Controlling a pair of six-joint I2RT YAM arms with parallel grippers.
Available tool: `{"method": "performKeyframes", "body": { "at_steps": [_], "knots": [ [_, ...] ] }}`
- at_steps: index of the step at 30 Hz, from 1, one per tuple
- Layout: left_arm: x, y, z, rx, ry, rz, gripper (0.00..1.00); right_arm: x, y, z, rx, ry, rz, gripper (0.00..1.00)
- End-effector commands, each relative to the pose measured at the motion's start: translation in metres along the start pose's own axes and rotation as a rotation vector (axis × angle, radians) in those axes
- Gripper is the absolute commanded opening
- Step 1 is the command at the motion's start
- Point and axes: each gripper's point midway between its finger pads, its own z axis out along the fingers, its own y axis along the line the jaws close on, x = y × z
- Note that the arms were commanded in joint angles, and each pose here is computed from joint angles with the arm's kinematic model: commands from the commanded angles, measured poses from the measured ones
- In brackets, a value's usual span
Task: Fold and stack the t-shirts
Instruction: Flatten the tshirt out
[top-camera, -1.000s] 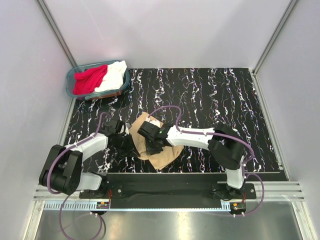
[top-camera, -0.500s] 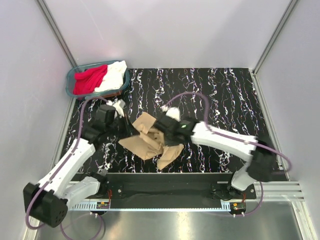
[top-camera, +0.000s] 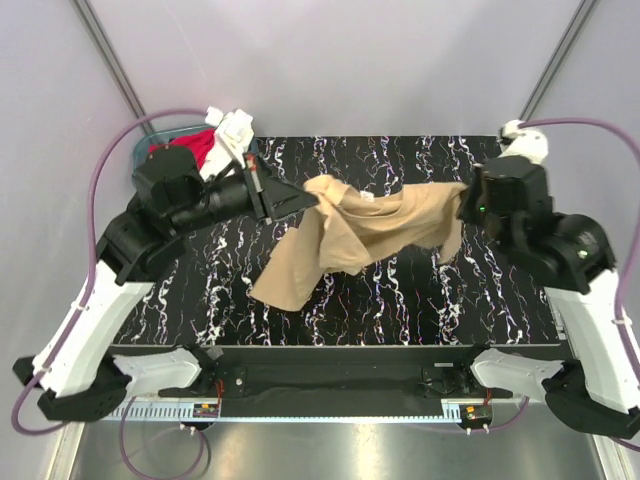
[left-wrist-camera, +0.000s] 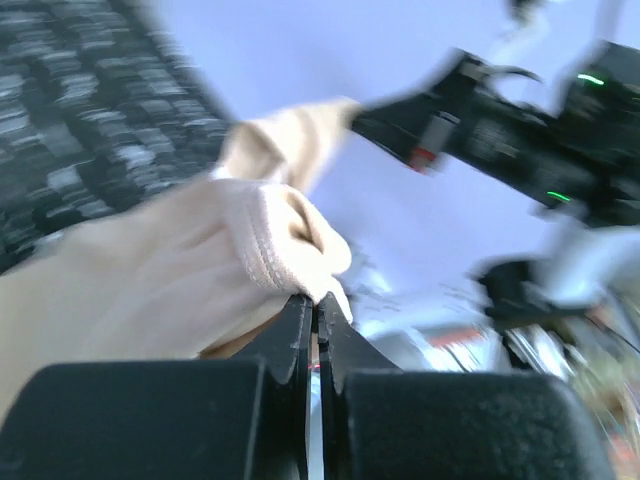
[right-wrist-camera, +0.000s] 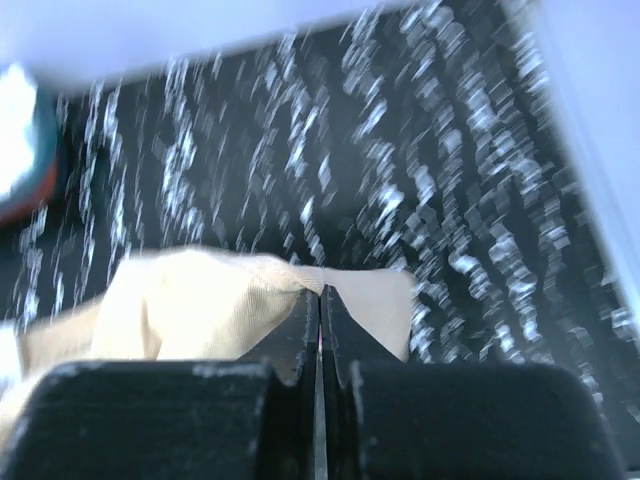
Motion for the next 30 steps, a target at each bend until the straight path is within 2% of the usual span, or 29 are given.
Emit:
{"method": "performKeyframes", "body": {
  "at_steps": [1,5,9,12,14,15,16,17,18,19,20,21,22,23,24,26,27,29,30],
  "knots": [
    [-0.006,-0.074,-0.004,0.282,0.086,0.027,0.0,-0.053,-0.052,-0.032,0.213,-0.19,0.001,0.0],
    [0.002,-0.131,-0.012,0.477,0.179,0.038,0.0,-0.116,-0.079,-0.091,0.222,-0.413,0.125,0.0],
    [-0.004,-0.171,-0.037,0.607,0.199,0.05,0.0,-0.164,-0.098,-0.14,0.187,-0.627,0.216,0.0],
    [-0.004,-0.174,-0.045,0.617,0.196,0.054,0.0,-0.19,-0.104,-0.162,0.19,-0.714,0.213,0.0],
    [-0.003,-0.169,-0.052,0.592,0.171,0.059,0.0,-0.206,-0.093,-0.16,0.193,-0.728,0.157,0.0],
    [0.008,-0.156,-0.045,0.551,0.193,0.043,0.0,-0.214,-0.077,-0.143,0.203,-0.713,0.121,0.0],
    [0.005,-0.14,-0.037,0.467,0.146,0.052,0.0,-0.219,-0.066,-0.136,0.188,-0.712,0.089,0.0],
    [0.02,-0.114,-0.037,0.355,0.174,0.032,0.0,-0.226,-0.058,-0.131,0.183,-0.718,0.064,0.0],
    [0.026,-0.094,-0.035,0.27,0.167,0.028,0.0,-0.228,-0.033,-0.101,0.179,-0.682,0.008,0.0],
    [0.023,-0.061,-0.028,0.11,0.105,0.023,0.0,-0.23,-0.015,-0.085,0.146,-0.668,-0.03,0.0],
    [0.03,-0.033,-0.042,-0.012,0.088,0.002,0.0,-0.23,0.0,-0.069,0.138,-0.651,-0.078,0.0],
    [0.051,0.009,-0.037,-0.154,0.112,-0.028,0.0,-0.224,0.025,-0.031,0.135,-0.603,-0.141,0.0],
    [0.051,0.042,-0.055,-0.31,0.034,-0.06,0.0,-0.216,0.046,-0.006,0.098,-0.567,-0.196,0.0],
    [0.076,0.09,-0.057,-0.476,0.053,-0.096,0.0,-0.212,0.06,0.017,0.084,-0.552,-0.22,0.0],
    [0.084,0.116,-0.066,-0.578,0.031,-0.116,0.0,-0.197,0.084,0.056,0.062,-0.501,-0.272,0.0],
    [0.089,0.165,-0.096,-0.785,-0.071,-0.123,0.0,-0.172,0.12,0.101,-0.032,-0.438,-0.317,0.0],
    [0.109,0.196,-0.103,-0.891,-0.05,-0.118,0.0,-0.156,0.144,0.137,-0.067,-0.414,-0.338,0.0],
    [0.116,0.232,-0.126,-1.048,-0.09,-0.154,0.0,-0.124,0.183,0.173,-0.204,-0.338,-0.352,0.0],
    [0.123,0.242,-0.129,-1.081,-0.07,-0.18,0.0,-0.089,0.198,0.21,-0.225,-0.252,-0.377,0.0]
  ]
}}
